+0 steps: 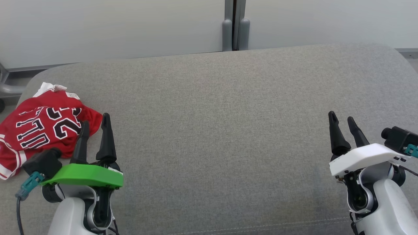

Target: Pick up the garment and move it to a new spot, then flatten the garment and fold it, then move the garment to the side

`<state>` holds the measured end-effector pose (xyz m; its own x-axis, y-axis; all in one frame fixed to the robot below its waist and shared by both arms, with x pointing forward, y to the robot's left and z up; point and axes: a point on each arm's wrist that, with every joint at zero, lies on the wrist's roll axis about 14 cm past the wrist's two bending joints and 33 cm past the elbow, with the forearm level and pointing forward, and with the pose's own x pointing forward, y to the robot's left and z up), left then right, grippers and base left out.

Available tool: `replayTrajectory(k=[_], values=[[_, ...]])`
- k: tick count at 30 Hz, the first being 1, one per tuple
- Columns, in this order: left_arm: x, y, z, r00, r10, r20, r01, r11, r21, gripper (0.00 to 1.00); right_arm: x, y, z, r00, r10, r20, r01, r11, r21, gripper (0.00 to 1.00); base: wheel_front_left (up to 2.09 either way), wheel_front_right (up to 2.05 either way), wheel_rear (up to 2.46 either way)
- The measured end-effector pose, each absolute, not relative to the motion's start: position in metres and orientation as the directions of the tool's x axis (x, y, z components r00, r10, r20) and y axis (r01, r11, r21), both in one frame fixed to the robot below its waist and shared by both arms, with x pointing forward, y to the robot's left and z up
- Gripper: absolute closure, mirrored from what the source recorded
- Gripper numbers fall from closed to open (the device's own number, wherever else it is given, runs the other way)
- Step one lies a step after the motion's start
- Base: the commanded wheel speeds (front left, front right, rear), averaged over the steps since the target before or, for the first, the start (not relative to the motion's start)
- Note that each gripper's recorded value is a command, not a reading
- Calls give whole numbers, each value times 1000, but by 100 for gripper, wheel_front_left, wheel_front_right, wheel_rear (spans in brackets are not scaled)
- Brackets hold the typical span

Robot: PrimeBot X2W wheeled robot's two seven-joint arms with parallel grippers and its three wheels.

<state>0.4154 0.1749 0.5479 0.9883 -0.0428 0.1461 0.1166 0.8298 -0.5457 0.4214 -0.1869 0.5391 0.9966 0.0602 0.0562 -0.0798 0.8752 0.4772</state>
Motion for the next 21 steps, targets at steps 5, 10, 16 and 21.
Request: replayTrajectory(k=[5,10,16,21], values=[[412,174,542,990,-56,129,110,880,-461,0,418,-183,534,996,70,49,-84,906,416,0,0,0,0],[409,170,538,989,-76,123,119,910,-397,0,415,-181,530,996,74,46,-86,928,361,0,0,0,0],[405,167,531,990,-91,107,122,937,-326,0,411,-176,526,995,88,46,-98,952,290,0,0,0,0],[403,167,529,991,-94,100,118,952,-281,0,407,-170,523,993,105,46,-113,963,244,0,0,0,0]])
